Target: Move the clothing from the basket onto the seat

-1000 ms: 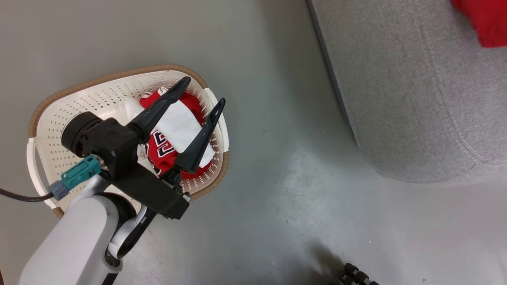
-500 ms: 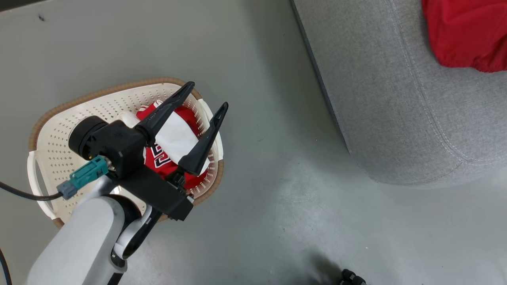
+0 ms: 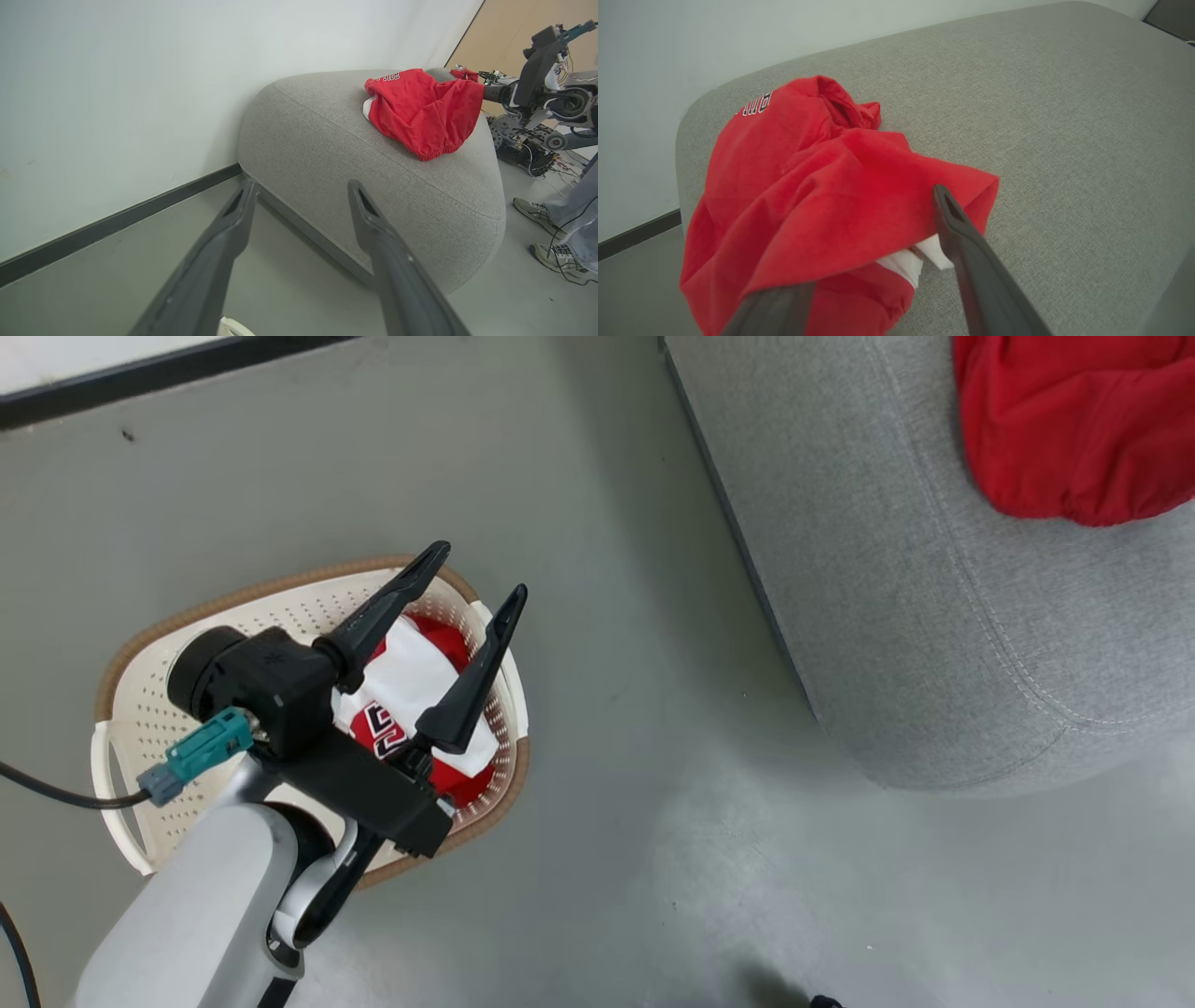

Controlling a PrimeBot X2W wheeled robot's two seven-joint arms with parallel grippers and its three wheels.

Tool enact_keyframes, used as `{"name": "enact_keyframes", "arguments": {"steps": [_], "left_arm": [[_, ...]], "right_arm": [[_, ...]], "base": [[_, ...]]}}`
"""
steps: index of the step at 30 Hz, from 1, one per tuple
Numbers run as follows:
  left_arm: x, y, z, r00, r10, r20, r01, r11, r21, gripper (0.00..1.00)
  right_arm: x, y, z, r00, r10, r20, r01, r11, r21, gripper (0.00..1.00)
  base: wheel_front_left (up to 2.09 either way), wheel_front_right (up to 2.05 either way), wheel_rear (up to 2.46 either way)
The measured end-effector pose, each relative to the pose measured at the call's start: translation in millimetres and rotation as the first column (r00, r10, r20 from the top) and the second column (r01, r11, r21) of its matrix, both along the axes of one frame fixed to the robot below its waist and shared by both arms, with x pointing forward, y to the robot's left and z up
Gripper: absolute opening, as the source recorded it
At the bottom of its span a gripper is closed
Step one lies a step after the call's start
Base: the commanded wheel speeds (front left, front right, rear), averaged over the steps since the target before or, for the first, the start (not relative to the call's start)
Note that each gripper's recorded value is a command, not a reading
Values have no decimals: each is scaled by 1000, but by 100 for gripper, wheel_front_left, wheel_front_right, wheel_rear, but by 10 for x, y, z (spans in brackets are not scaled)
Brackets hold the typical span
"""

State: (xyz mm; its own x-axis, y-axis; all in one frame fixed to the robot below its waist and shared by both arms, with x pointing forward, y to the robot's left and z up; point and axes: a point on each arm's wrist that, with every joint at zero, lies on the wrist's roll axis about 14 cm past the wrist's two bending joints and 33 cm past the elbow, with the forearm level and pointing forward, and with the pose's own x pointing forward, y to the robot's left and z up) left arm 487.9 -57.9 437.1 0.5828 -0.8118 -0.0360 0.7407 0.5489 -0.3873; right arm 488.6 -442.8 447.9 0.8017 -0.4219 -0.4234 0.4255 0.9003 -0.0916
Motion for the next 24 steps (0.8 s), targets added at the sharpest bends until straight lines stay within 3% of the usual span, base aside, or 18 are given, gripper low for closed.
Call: {"name": "enact_keyframes", "arguments": {"steps": [10, 20, 24], "left_arm": [[-95, -10, 197, 1000, 23, 16, -22, 999, -25, 100], [-262, 29, 417, 998, 59, 38, -57, 997, -48, 100], [-267, 119, 529, 993, 101, 63, -98, 994, -49, 100]], "right_arm": [[-340, 78, -35, 998, 32, -58, -33, 999, -8, 100], [-588, 176, 227, 995, 88, 42, -86, 995, -50, 100], [-561, 313, 474, 979, 147, 142, -136, 987, -84, 100]], "base": [[0, 0, 0], [0, 0, 0], [0, 0, 0]]}}
